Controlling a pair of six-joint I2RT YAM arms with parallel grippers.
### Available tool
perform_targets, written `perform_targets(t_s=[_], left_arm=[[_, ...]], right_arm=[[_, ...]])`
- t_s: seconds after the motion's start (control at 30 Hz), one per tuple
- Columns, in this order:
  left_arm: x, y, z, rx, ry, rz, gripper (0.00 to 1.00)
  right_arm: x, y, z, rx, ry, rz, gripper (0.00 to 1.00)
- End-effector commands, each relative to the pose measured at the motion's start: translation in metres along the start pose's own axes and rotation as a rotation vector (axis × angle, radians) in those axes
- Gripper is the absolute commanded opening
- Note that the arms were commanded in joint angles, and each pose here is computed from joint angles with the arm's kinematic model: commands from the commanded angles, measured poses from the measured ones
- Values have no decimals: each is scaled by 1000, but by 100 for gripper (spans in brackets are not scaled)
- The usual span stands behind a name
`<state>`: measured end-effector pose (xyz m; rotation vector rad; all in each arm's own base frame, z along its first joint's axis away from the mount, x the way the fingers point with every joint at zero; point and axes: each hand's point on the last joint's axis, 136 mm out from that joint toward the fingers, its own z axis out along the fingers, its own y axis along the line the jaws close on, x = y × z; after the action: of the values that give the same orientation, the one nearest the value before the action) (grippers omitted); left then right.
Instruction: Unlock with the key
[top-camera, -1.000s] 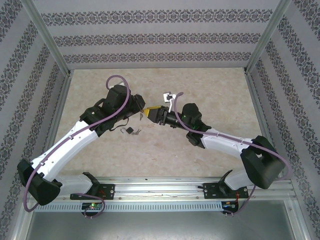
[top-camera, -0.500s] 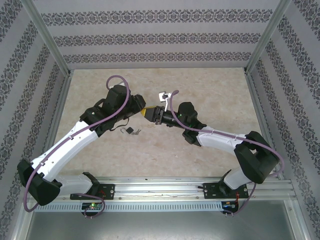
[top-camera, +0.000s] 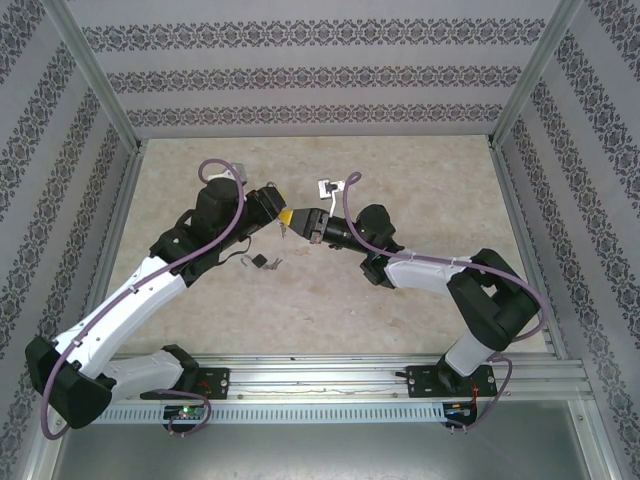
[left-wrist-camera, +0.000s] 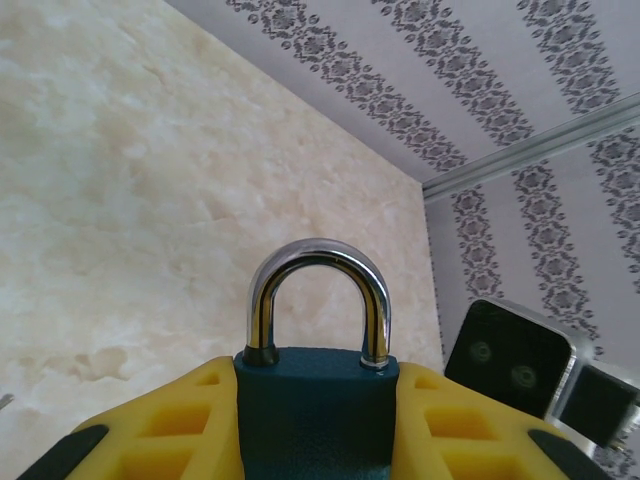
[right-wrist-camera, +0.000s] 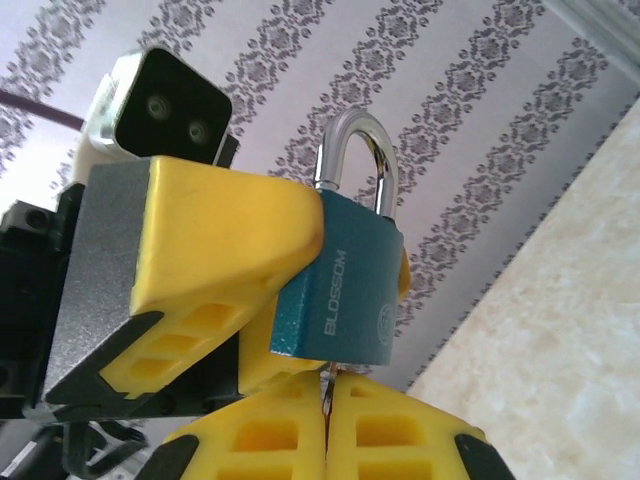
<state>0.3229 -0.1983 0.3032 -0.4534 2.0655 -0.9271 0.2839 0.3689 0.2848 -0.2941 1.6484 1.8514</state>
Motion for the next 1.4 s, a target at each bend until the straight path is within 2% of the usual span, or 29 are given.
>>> perform_targets(t_s=[0.0, 0.5, 0.67, 0.7, 0.77, 0.93, 1.1, 1.2, 1.37], left_arm=[[-13, -36, -16, 174, -36, -25, 25], [-20, -74, -36, 436, -69, -51, 26], [-18, -66, -30, 374, -47, -60, 26], [-19, -64, -29, 361, -47, -65, 26], [-18, -55, -25, 297, -37, -68, 26], [-18, -36, -19, 197, -22, -108, 26], [-12, -20, -6, 137, 39, -203, 26], [-3, -13, 5, 111, 105, -276, 26], [3, -12, 14, 116, 145, -329, 26]], right_arm=[[-18, 33, -1, -159, -55, -14, 0], [-31, 48, 3, -198, -62, 20, 0], [-33, 48, 1, -190, -70, -8, 0], [-32, 45, 0, -177, -60, -11, 5], [-29, 35, -6, -121, -55, -29, 20], [-13, 6, -28, 76, -12, -107, 36], [-3, -8, -52, 278, 4, -261, 38], [2, -2, -58, 384, 12, -420, 44], [-7, 14, -53, 398, -45, -509, 48]])
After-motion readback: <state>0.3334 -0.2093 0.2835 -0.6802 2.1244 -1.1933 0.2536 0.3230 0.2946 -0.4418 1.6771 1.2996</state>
